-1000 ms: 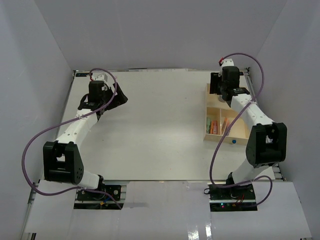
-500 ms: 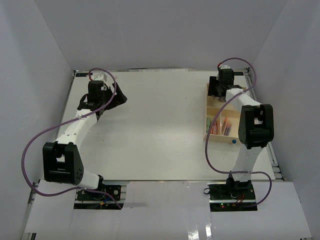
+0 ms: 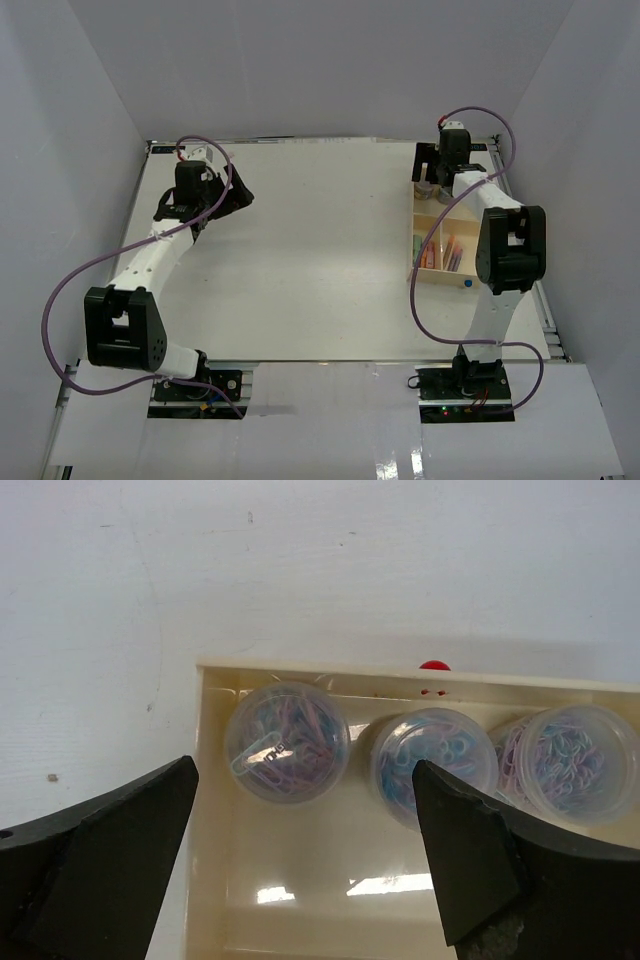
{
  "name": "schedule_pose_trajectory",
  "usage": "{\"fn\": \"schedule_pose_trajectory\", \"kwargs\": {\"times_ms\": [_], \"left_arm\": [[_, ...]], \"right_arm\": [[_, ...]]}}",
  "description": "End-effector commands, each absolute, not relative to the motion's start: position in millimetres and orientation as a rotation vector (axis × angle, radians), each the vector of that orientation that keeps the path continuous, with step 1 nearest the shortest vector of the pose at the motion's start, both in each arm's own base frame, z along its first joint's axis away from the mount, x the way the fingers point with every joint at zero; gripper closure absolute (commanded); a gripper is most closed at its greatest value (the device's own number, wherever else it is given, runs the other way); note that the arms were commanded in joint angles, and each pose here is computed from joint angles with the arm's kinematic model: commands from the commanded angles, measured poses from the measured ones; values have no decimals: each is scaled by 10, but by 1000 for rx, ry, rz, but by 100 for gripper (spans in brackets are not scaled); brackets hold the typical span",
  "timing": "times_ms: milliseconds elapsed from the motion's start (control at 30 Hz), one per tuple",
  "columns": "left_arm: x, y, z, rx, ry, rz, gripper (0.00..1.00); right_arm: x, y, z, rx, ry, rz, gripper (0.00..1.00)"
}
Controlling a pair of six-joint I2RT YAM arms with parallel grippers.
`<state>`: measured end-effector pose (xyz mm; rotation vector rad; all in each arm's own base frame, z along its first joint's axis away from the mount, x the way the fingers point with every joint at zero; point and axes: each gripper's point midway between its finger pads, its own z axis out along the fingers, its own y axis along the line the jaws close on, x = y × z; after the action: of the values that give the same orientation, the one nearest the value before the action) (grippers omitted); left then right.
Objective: Sort the stationery into containers
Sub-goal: Place the stationery in the storage box, then reset both arms
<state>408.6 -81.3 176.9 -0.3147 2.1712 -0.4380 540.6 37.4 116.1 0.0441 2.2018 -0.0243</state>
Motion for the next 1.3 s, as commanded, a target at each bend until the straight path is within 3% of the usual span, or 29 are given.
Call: {"fn": "schedule_pose_trajectory", "kwargs": {"times_ms": [0, 233, 333, 533, 867, 1100, 1267], "left_arm": [[4060, -776, 2044, -300, 2100, -444, 2], [3999, -763, 2282, -265, 2041, -451, 2], [3938, -735, 2538, -238, 1971, -440, 2], [3569, -762, 3124, -192, 1859, -489, 2], [2528, -618, 3800, -150, 1716, -462, 2], [2032, -371, 3773, -187, 1660, -347, 2], [1998, -272, 3429, -233, 1719, -291, 2]], "right_arm": [[5444, 361, 1758, 39, 2083, -11, 5], [4704, 329, 2999, -10, 1845, 17, 1], [4247, 246, 3457, -6, 1751, -4, 9], [3289, 106, 4039, 70, 1614, 11, 10], [2066, 79, 4050, 55, 1432, 77, 10], [1798, 129, 3849, 39, 1395, 126, 10], [1752, 99, 3618, 29, 1417, 103, 10]]}}
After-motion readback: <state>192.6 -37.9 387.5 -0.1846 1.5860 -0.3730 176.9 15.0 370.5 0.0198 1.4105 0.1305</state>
